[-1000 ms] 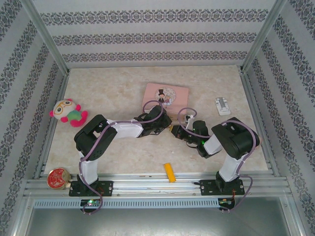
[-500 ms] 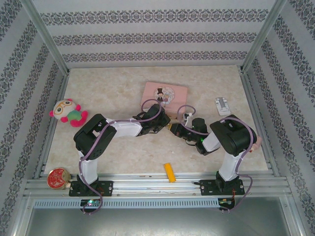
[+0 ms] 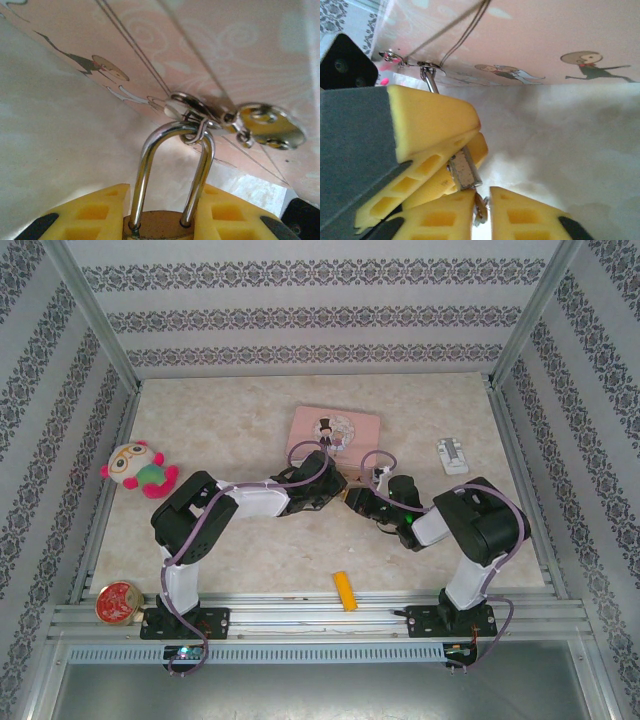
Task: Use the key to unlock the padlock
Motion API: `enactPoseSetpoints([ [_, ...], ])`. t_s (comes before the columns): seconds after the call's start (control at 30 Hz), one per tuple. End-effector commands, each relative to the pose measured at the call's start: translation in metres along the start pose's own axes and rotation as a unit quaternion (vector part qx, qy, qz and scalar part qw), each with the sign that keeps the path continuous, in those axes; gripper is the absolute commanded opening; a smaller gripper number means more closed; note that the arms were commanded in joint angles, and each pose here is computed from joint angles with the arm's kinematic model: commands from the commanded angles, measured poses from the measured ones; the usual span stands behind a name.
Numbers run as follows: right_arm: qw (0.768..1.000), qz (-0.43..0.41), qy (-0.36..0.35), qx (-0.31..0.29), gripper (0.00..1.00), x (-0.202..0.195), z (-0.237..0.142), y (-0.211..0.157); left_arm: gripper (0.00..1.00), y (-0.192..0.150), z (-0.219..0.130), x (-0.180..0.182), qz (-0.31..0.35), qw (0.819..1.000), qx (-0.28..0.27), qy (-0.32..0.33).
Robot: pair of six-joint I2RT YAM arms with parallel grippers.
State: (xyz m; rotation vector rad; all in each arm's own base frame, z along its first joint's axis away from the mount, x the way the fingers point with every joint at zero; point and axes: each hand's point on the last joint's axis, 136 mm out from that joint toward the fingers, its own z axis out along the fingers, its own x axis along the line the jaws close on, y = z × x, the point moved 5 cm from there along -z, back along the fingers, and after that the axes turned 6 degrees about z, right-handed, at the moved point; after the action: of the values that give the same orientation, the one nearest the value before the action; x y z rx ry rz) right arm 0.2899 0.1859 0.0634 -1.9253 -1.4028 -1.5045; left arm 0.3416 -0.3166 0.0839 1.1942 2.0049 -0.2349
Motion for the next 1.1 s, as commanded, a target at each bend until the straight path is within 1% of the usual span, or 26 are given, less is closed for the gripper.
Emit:
enactPoseSetpoints([
  [0.0,0.995,-0.051,0.043,-0.079,0.25,0.034,-0.003,0.035,0.00,-0.030,0.002,-0.005,-0.025,0.997,0.076,-0.023],
  [0.1,0.995,-0.053,0.035,-0.071,0.30,0.030,-0.008,0.028,0.00,-0.025,0.002,-0.003,-0.034,0.997,0.067,-0.025],
  [0.37,0.996,-0.060,0.007,-0.061,0.32,0.022,-0.034,0.004,0.00,-0.016,0.002,0.002,-0.038,0.998,0.049,-0.020],
  [0.43,0.996,-0.066,-0.010,-0.054,0.32,0.021,-0.039,-0.002,0.00,-0.015,0.002,0.003,-0.038,0.998,0.048,-0.019],
  [0.57,0.992,-0.097,-0.071,-0.041,0.32,0.022,-0.044,-0.011,0.00,-0.014,0.003,0.002,-0.039,0.998,0.050,-0.024],
  [0.7,0.987,-0.117,-0.108,-0.027,0.32,0.023,-0.050,-0.017,0.00,-0.015,0.003,0.000,-0.037,0.998,0.053,-0.028],
  [0.73,0.986,-0.126,-0.104,-0.033,0.32,0.033,-0.048,-0.012,0.00,-0.015,0.003,0.000,-0.037,0.997,0.054,-0.029],
  [0.87,0.983,-0.136,-0.121,-0.030,0.32,0.033,-0.048,-0.013,0.00,-0.015,0.003,0.000,-0.037,0.997,0.057,-0.033],
  [1.07,0.983,-0.141,-0.117,-0.022,0.32,0.037,-0.039,-0.010,0.00,-0.018,0.001,-0.001,-0.032,0.997,0.065,-0.036],
])
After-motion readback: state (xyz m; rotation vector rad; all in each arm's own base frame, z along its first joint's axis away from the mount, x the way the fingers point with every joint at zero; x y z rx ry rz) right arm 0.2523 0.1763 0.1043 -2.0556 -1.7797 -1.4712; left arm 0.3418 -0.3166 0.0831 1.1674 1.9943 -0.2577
